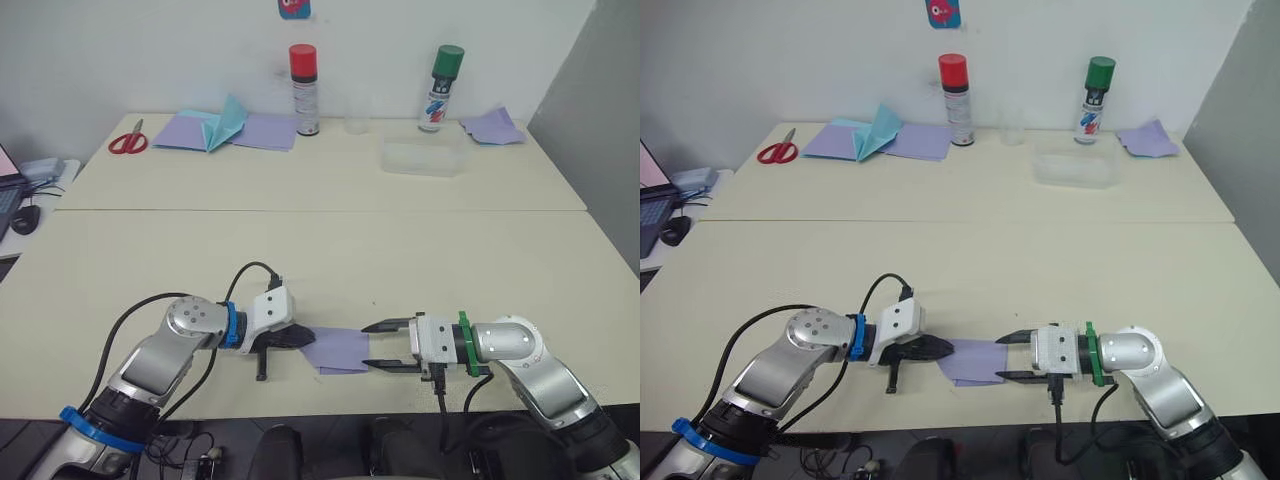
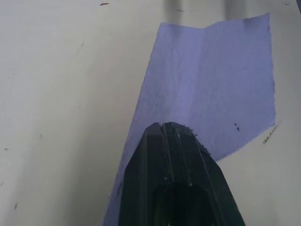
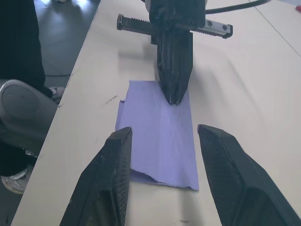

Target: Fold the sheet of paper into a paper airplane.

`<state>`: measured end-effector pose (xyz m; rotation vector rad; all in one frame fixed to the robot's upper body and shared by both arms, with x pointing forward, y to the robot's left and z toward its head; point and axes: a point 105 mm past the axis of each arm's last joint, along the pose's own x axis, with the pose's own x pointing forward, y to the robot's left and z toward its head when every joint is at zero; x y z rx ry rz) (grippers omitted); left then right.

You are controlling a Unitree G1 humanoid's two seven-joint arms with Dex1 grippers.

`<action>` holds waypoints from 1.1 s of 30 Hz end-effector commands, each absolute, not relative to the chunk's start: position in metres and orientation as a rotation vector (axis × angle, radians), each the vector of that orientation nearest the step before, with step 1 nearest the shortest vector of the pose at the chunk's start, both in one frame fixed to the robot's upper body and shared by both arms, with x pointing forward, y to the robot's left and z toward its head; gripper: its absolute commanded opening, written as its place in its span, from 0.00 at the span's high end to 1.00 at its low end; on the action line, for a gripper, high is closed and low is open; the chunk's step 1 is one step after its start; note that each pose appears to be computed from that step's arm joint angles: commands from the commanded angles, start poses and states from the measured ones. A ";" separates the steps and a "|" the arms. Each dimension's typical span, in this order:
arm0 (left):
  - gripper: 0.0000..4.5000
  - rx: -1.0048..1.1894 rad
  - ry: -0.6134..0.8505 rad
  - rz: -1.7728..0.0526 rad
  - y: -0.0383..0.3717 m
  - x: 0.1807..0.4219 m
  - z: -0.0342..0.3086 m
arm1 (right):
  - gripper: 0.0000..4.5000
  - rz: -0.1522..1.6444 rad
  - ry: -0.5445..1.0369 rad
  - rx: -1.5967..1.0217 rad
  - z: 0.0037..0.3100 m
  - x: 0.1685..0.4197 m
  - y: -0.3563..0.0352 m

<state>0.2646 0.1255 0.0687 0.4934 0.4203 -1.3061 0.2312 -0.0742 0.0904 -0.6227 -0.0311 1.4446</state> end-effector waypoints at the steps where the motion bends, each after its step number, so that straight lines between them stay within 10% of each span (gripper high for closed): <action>1: 1.00 0.461 0.501 -1.284 0.128 0.259 0.053 | 0.50 1.432 -0.067 -0.666 0.091 0.228 -0.071; 33: 1.00 0.465 0.534 -1.283 0.131 0.251 0.045 | 0.50 1.435 -0.178 -0.623 0.076 0.241 -0.027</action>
